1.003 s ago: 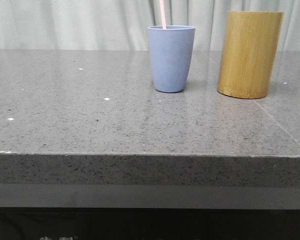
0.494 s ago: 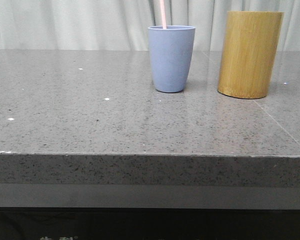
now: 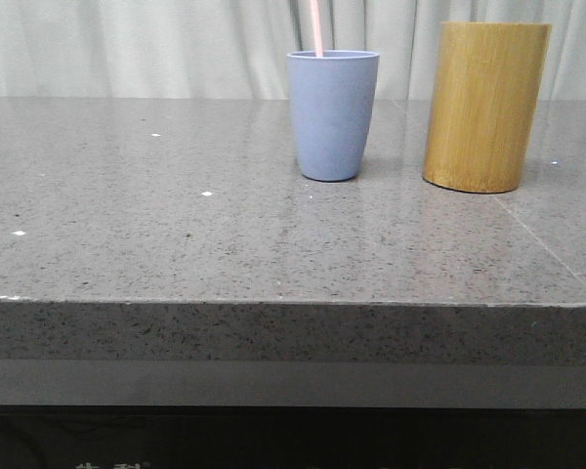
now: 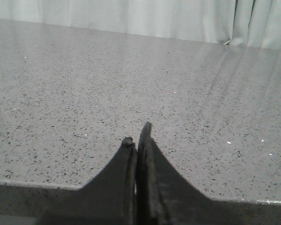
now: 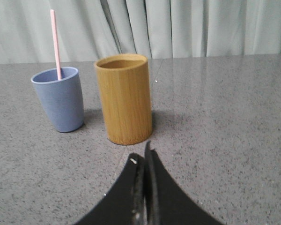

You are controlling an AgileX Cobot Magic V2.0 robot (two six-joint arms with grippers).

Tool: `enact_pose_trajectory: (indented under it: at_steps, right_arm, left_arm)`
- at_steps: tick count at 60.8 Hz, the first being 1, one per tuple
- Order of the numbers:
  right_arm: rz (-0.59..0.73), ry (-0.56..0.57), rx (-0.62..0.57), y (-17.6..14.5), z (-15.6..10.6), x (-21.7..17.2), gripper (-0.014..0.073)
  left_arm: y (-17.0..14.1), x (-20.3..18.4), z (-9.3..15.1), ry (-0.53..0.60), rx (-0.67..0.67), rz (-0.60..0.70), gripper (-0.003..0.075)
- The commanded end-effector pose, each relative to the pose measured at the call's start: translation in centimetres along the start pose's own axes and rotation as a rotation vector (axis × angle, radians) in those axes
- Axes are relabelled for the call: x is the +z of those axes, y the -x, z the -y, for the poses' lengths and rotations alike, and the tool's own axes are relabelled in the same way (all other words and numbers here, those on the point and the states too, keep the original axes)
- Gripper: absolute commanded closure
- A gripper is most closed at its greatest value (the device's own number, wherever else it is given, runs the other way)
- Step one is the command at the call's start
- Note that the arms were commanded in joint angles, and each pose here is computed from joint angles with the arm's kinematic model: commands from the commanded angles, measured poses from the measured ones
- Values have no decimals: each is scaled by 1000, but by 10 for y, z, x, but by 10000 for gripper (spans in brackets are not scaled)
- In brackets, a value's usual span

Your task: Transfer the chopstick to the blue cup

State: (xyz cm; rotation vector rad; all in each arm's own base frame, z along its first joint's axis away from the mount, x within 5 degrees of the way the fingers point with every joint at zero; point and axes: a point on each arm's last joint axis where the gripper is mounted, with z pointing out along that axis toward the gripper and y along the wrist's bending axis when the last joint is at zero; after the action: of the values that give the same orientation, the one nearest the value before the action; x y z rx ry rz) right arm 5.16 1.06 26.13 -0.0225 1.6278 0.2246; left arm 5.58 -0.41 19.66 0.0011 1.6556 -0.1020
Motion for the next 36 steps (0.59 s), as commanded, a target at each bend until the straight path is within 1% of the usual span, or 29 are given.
enact_pose_trajectory:
  at_steps: [1,10,18,22,25,30,36]
  right_arm:
    - [102,-28,29,0,3,3,654]
    - [96,-76,140,-34,11,5,654]
    - [73,-125,142,-61,17,5,654]
    - [28,-139,133,-66,18,6,654]
    - [19,-145,113,-67,18,6,654]
    - [26,-148,90,-66,19,5,654]
    - [27,-148,92,-66,19,5,654]
  left_arm:
    - [7,-2,0,-3,-11,100,738]
    - [7,-2,0,-3,-11,100,738]
    - [7,-2,0,-3,-11,100,738]
    - [7,-2,0,-3,-11,100,738]
    - [7,-2,0,-3,-11,100,738]
    - [7,-2,0,-3,-11,97,738]
    - [7,-2,0,-3,-11,97,738]
